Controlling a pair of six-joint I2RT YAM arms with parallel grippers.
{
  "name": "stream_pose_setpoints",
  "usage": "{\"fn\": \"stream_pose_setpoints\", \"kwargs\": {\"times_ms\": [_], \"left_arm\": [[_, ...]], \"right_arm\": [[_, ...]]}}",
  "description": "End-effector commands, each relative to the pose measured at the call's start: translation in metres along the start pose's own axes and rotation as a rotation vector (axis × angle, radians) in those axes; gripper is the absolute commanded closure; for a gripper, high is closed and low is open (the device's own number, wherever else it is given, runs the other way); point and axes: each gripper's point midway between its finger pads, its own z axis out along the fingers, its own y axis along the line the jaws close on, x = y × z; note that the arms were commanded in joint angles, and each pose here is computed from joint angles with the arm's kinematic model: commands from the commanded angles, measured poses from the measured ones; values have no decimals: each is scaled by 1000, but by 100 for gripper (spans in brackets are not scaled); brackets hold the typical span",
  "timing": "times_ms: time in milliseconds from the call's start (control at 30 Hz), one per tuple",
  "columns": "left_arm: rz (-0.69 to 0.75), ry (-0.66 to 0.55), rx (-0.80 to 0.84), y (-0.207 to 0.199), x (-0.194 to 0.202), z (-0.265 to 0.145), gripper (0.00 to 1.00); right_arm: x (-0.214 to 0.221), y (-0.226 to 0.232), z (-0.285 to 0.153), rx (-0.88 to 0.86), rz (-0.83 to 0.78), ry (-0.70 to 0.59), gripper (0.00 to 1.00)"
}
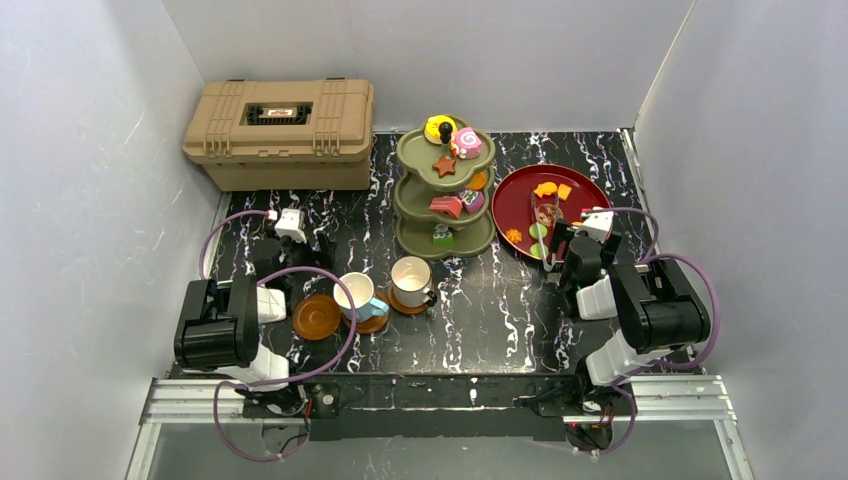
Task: Serve the afternoon tea
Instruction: Reset both arms
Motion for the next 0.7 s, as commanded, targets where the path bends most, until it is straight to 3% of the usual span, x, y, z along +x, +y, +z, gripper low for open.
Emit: {"fn": "stream_pose_setpoints", "kwargs": {"times_ms": [0,667], "left_arm": [[26,-8,-25,4,-4,-1,2],[27,-6,-28,5,-4,-1,2]], "right_arm": [[-1,11,-9,-87,9,-53,2],[1,10,-4,-64,-4,-25,2]]}}
